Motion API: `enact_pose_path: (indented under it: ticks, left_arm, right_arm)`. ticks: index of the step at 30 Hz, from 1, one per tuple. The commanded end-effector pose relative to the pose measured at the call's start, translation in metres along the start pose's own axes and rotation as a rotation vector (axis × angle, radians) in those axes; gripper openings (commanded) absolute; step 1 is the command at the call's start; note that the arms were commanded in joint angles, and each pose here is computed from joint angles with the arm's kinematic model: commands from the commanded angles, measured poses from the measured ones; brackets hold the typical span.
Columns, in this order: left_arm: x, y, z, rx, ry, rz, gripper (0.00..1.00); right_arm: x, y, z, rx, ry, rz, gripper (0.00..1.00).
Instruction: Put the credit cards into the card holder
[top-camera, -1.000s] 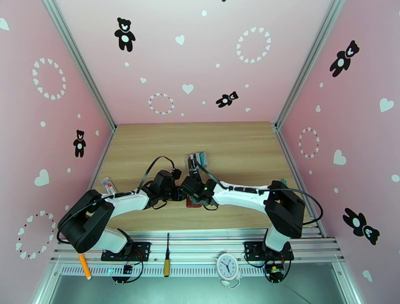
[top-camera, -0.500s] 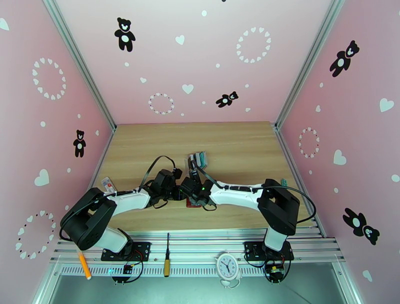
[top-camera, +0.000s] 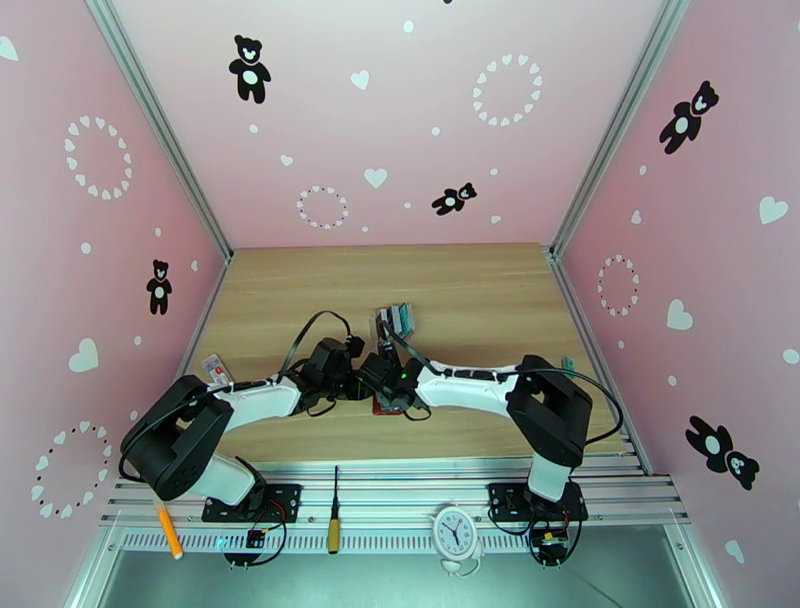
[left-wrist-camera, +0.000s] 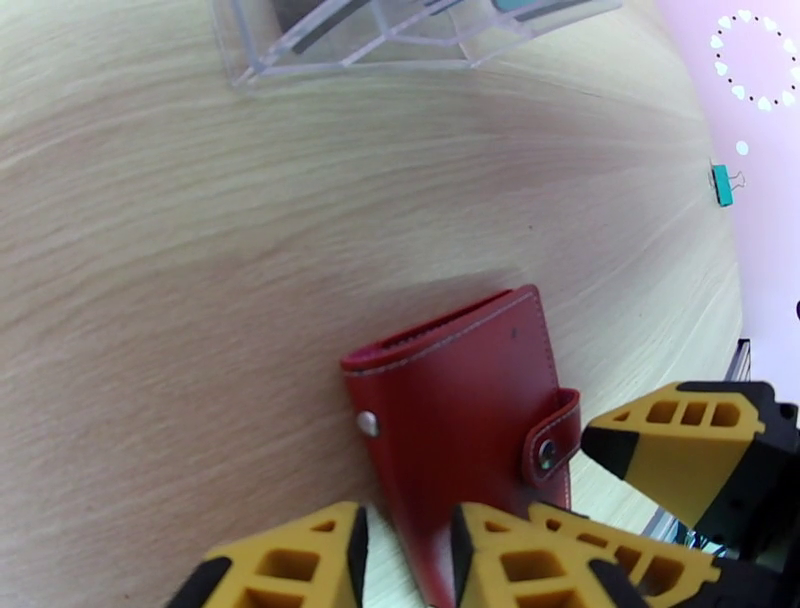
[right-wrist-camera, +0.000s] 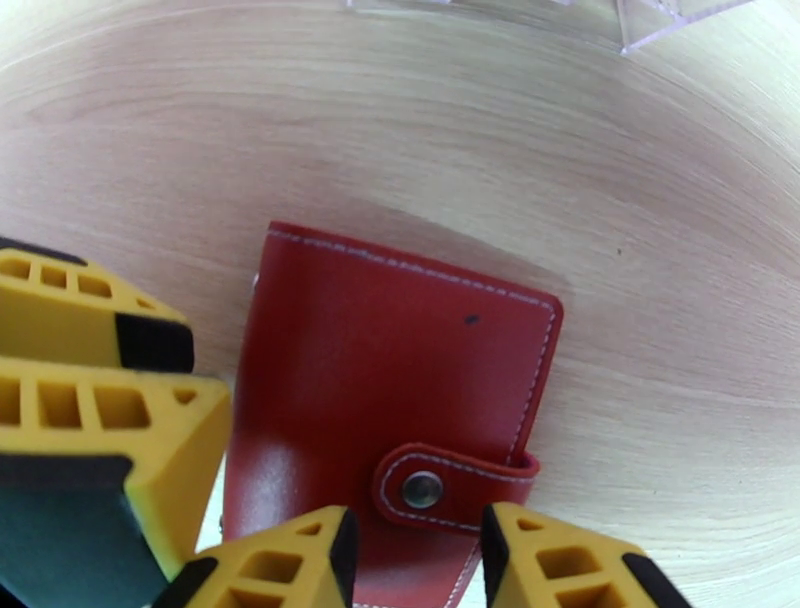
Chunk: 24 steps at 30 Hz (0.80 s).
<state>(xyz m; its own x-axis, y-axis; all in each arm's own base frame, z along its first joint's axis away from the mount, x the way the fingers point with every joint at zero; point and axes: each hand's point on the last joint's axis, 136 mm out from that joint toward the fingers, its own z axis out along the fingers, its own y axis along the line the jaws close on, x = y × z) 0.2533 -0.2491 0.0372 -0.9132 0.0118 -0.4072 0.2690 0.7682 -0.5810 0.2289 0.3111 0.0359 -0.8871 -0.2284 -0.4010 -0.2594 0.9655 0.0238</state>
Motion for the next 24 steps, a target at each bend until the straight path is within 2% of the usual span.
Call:
enact_pose_path:
  ticks: [1,16,24]
  left_arm:
    - [0.000,-0.002,0.004,-0.006,0.013,-0.004,0.31]
    - [0.002,0.003,0.009,-0.022,0.033,-0.014,0.29]
    - [0.002,0.003,0.010,-0.023,0.037,-0.016,0.28]
  right_arm:
    - [-0.005,0.002,0.003,-0.007,0.001,0.014,0.40]
    - [-0.007,0.006,0.008,-0.030,0.010,0.016,0.40]
    - [-0.005,0.004,0.014,-0.017,0.024,0.012,0.36]
